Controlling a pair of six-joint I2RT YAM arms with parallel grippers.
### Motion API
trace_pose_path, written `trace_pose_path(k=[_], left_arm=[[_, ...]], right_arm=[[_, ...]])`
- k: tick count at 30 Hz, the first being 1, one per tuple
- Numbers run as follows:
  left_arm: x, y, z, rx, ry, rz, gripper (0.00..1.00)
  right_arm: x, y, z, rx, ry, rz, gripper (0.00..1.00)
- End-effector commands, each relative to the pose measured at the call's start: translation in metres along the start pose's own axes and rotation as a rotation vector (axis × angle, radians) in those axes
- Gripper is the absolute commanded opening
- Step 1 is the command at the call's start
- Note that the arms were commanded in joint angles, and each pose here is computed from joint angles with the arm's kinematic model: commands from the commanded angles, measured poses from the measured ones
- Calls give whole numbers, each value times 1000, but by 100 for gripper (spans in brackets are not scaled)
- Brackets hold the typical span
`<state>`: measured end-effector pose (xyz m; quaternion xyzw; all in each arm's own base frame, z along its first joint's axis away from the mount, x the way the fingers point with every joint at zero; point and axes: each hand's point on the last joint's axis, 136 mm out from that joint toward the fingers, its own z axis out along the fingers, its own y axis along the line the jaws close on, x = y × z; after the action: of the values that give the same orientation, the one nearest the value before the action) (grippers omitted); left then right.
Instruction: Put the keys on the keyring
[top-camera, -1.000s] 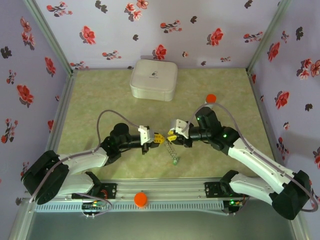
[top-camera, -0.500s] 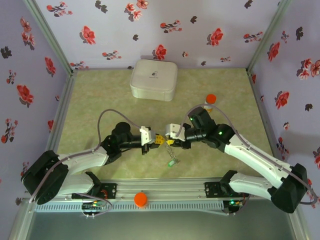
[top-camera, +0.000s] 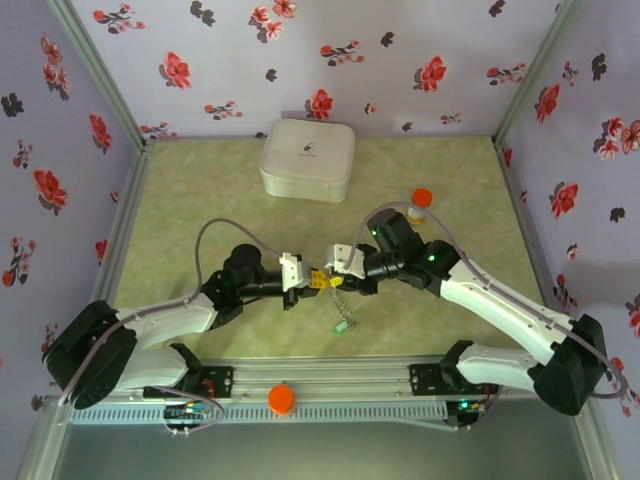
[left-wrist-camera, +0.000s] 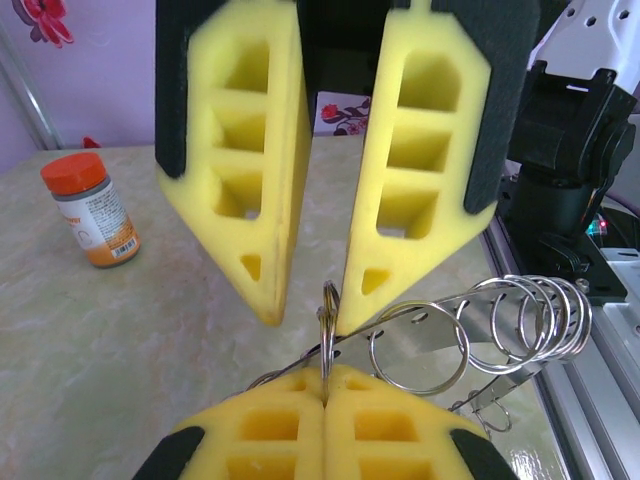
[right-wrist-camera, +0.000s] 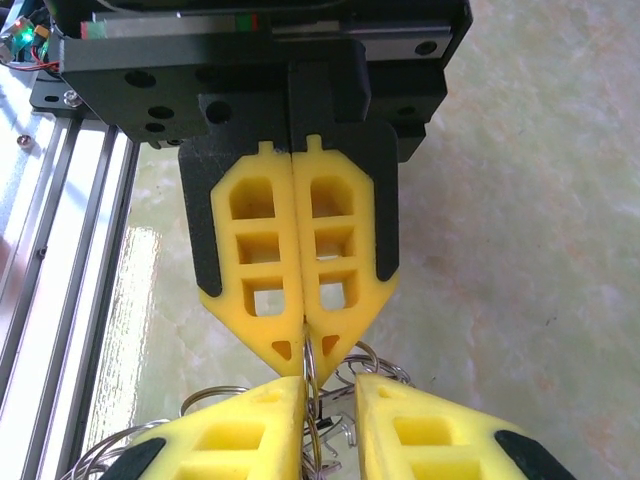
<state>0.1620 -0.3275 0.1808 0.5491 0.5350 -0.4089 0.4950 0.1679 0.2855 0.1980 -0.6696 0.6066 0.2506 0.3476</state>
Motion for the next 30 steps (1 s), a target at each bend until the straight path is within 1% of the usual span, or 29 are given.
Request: trace_pose_path(k=[1,5,10,11,12,14,15,17,21,25,27,30], left_arm=[[-26,0,1,17,-64,60,0],[-26,0,1,17,-67,60,0],[-29,0,-1,7,-76,71,0],[-29,1,-2,2,-76,74,0],[-28,1,-2,-3,-74,74,0],[-25,5,-2,-26,-53,48,20],[-23,6,-3,-27,-37,41,24],[-17,3,-4,-19,0,21,28],[-7,0,-6,-2,64,2,29],[-5,0,-5,5,104,28,22],[-6,3,-4,-3,109,45,19],[-6,5,-2,-3,114,61,19]], right_arm=[[-4,1,-1,-15,9,-16,21],[-2,2,1,-25,21,-12,17],[-6,5,1,-39,-1,5,2],[-6,6,1,-41,-3,7,0],[-6,6,0,-42,-5,8,0],[-7,6,-1,-35,-5,5,0],[-7,5,-2,-26,-4,3,0],[-7,2,-3,1,3,-4,0],[-4,-1,-3,32,49,-21,0],[-1,-1,0,30,105,-33,0],[-5,0,1,23,96,-37,0],[-14,-1,1,28,63,-37,0]])
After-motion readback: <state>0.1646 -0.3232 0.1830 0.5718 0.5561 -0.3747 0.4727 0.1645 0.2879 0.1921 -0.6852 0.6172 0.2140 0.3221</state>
